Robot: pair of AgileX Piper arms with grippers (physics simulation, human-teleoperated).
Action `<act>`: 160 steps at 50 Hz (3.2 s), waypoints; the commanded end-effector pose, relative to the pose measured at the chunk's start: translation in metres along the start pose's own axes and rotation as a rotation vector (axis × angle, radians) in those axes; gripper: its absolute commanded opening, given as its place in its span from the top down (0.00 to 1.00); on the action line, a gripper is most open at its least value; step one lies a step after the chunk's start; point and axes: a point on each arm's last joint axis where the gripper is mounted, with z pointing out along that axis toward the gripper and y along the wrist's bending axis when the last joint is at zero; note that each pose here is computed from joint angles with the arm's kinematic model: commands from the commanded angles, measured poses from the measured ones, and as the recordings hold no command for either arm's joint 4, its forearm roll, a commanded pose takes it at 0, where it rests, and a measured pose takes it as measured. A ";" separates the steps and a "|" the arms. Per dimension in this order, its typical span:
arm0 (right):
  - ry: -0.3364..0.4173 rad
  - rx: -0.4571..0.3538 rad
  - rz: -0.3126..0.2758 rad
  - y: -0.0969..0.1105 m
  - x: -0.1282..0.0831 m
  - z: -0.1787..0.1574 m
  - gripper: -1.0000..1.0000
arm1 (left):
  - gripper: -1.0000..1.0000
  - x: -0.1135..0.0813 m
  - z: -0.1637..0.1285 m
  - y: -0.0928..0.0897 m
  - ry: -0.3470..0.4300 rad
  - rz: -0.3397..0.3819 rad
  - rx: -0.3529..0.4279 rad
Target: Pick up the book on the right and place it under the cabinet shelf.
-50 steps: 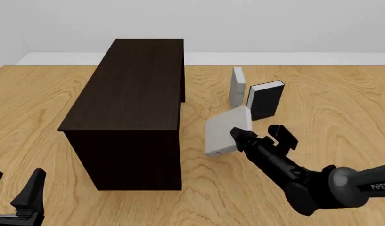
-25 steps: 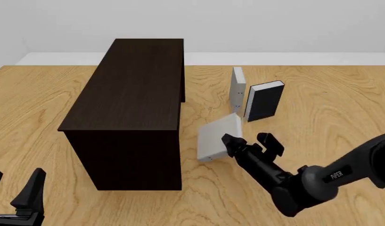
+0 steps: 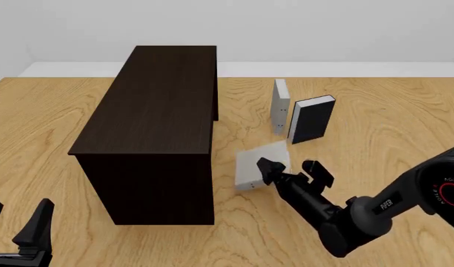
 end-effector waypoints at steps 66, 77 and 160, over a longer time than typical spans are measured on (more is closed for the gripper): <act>0.052 0.370 -0.500 -0.006 -0.100 -0.046 0.00 | 0.00 0.000 0.001 0.000 0.001 -0.003 0.002; 0.088 0.426 -0.602 -0.011 -0.114 -0.050 0.00 | 0.00 0.000 0.000 0.000 0.000 -0.003 0.003; 0.309 0.349 -0.695 -0.023 -0.048 0.007 0.00 | 0.00 0.000 0.000 0.000 0.000 -0.002 0.002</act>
